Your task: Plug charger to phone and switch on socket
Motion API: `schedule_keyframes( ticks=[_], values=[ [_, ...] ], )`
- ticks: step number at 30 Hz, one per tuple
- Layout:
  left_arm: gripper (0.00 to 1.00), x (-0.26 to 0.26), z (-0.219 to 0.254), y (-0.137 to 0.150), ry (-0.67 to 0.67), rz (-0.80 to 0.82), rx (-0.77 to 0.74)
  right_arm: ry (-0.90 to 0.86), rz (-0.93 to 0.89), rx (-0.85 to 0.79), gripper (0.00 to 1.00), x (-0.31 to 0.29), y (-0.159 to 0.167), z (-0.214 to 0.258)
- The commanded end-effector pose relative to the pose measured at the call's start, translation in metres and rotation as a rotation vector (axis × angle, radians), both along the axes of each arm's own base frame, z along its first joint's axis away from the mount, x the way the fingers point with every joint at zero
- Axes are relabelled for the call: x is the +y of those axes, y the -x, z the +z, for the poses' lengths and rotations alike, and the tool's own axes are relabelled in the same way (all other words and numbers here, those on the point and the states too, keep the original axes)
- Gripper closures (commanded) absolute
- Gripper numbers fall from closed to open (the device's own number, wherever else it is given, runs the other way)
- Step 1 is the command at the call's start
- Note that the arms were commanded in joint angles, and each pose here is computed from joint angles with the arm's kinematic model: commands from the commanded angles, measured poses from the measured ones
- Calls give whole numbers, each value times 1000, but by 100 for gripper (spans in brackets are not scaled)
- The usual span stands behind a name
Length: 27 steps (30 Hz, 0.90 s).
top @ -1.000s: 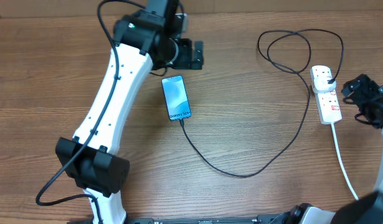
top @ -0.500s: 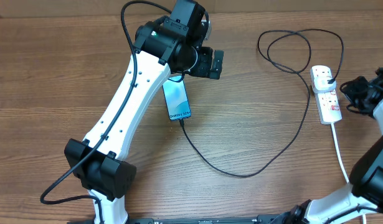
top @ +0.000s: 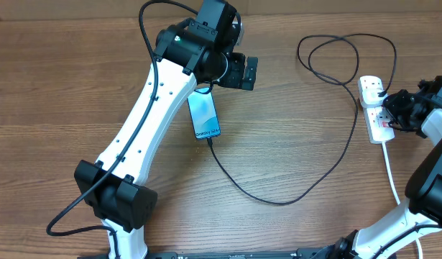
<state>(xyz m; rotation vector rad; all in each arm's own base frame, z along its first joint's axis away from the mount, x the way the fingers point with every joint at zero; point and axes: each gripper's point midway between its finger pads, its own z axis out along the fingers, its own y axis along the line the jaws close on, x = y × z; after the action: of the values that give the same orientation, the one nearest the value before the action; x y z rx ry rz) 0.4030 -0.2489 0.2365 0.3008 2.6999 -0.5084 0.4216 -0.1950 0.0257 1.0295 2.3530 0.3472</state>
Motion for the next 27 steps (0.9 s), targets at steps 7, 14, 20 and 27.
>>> schedule_keyframes(
  ticks=[7, 14, 20, 27],
  values=[
    [0, 2, 5, -2, -12, -5, -29, -27, 43, 12, 96, 20, -8, -7],
    [0, 2, 5, -3, -16, -4, -31, -59, 78, 69, 96, 42, -1, -14],
    [0, 3, 5, -3, -20, -1, -33, -79, 122, 111, 96, 65, 1, -19],
    [0, 3, 5, -4, -21, -1, -34, -94, 157, 142, 96, 84, 3, -21]
  ],
)
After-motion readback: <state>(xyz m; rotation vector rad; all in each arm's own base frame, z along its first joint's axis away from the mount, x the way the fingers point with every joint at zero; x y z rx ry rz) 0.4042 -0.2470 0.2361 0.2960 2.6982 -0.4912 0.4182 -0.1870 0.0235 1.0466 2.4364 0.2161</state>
